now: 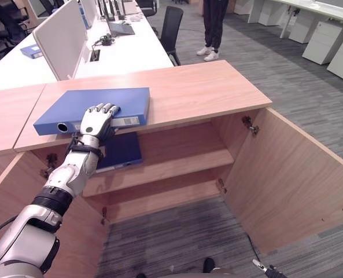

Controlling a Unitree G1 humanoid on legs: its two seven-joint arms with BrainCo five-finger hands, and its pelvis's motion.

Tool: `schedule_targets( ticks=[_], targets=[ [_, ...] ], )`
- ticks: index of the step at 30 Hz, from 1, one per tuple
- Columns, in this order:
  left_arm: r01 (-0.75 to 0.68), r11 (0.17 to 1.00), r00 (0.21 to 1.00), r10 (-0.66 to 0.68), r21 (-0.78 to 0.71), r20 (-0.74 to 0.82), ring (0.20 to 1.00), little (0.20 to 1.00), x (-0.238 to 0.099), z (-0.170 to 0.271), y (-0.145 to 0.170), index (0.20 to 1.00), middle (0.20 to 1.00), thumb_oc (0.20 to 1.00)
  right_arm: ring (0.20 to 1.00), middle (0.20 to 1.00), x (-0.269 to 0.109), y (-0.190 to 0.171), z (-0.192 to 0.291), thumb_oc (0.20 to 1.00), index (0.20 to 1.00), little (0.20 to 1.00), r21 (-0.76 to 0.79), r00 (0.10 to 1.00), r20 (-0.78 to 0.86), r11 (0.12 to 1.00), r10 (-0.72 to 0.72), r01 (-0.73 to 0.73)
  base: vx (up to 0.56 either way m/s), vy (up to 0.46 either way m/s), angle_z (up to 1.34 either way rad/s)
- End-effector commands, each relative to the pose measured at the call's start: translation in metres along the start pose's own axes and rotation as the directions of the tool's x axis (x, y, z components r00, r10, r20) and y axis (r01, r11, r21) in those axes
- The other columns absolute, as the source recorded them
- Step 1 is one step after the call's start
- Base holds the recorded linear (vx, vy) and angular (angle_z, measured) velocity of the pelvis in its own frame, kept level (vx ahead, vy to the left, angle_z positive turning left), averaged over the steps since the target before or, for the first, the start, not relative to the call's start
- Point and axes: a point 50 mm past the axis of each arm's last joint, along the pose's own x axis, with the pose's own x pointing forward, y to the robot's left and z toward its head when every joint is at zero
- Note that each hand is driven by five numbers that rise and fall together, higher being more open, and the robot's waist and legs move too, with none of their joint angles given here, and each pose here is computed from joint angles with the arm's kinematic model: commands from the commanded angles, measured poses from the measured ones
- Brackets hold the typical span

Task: Put the empty folder in the office cabinet

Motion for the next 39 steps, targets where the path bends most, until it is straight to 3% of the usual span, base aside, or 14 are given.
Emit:
schedule_targets(
  ticks=[1, 4, 11, 16, 23, 30, 33, 34, 39],
  targets=[
    [-0.074, 0.997, 0.997, 0.074, -0.016, 0.008, 0.200, 0.200, 0.022, 0.000, 0.028, 0.200, 0.200, 0.200, 1.000, 1.000, 0.005, 0.016, 0.022, 1.000, 1.000, 1.000, 0.038, 0.998, 0.058, 0.999, 0.034, -0.036, 0.00, 0.000, 0.00],
    [-0.121, 0.992, 0.992, 0.122, -0.035, 0.022, 0.200, 0.200, 0.025, 0.004, 0.039, 0.200, 0.200, 0.200, 1.000, 1.000, 0.005, 0.018, 0.023, 1.000, 1.000, 1.000, 0.041, 0.998, 0.060, 0.998, 0.037, -0.039, 0.00, 0.000, 0.00],
    [-0.343, 0.931, 0.929, 0.356, -0.125, 0.104, 0.200, 0.200, 0.036, 0.022, 0.097, 0.200, 0.200, 0.200, 1.000, 1.000, 0.006, 0.024, 0.027, 1.000, 1.000, 1.000, 0.036, 0.996, 0.066, 0.998, 0.058, -0.060, -0.01, -0.007, 0.04],
    [-0.506, 0.825, 0.825, 0.548, -0.253, 0.138, 0.200, 0.200, 0.031, 0.033, 0.145, 0.200, 0.200, 0.200, 1.000, 1.000, 0.006, 0.031, 0.028, 1.000, 1.000, 1.000, 0.049, 0.994, 0.067, 0.995, 0.086, -0.090, -0.01, -0.010, 0.05],
    [-0.595, 0.676, 0.698, 0.703, -0.435, 0.137, 0.200, 0.200, 0.014, 0.041, 0.185, 0.200, 0.200, 0.200, 1.000, 1.000, 0.006, 0.042, 0.030, 1.000, 1.000, 1.000, 0.031, 0.988, 0.075, 0.990, 0.132, -0.135, -0.02, -0.013, 0.09],
    [-0.524, 0.543, 0.649, 0.754, -0.656, 0.105, 0.200, 0.200, -0.007, 0.046, 0.195, 0.200, 0.200, 0.200, 1.000, 1.000, 0.005, 0.055, 0.042, 1.000, 1.000, 1.000, 0.010, 0.972, 0.127, 0.980, 0.196, -0.199, -0.02, -0.008, 0.09],
    [-0.378, 0.414, 0.658, 0.749, -0.828, 0.074, 0.200, 0.200, -0.022, 0.047, 0.190, 0.200, 0.200, 0.200, 1.000, 1.000, 0.002, 0.067, 0.058, 1.000, 1.000, 1.000, -0.013, 0.948, 0.190, 0.966, 0.254, -0.257, -0.01, -0.001, 0.03],
    [-0.379, 0.414, 0.659, 0.749, -0.828, 0.073, 0.200, 0.200, -0.022, 0.047, 0.190, 0.200, 0.200, 0.200, 1.000, 1.000, 0.002, 0.067, 0.058, 1.000, 1.000, 1.000, -0.014, 0.948, 0.189, 0.966, 0.254, -0.256, -0.03, 0.003, 0.09],
    [-0.097, 0.235, 0.738, 0.669, -0.967, 0.089, 0.200, 0.200, -0.037, 0.050, 0.170, 0.200, 0.200, 0.200, 1.000, 1.000, -0.001, 0.079, 0.081, 1.000, 1.000, 1.000, -0.066, 0.915, 0.260, 0.951, 0.308, -0.302, -0.02, 0.003, 0.05]
  ],
)
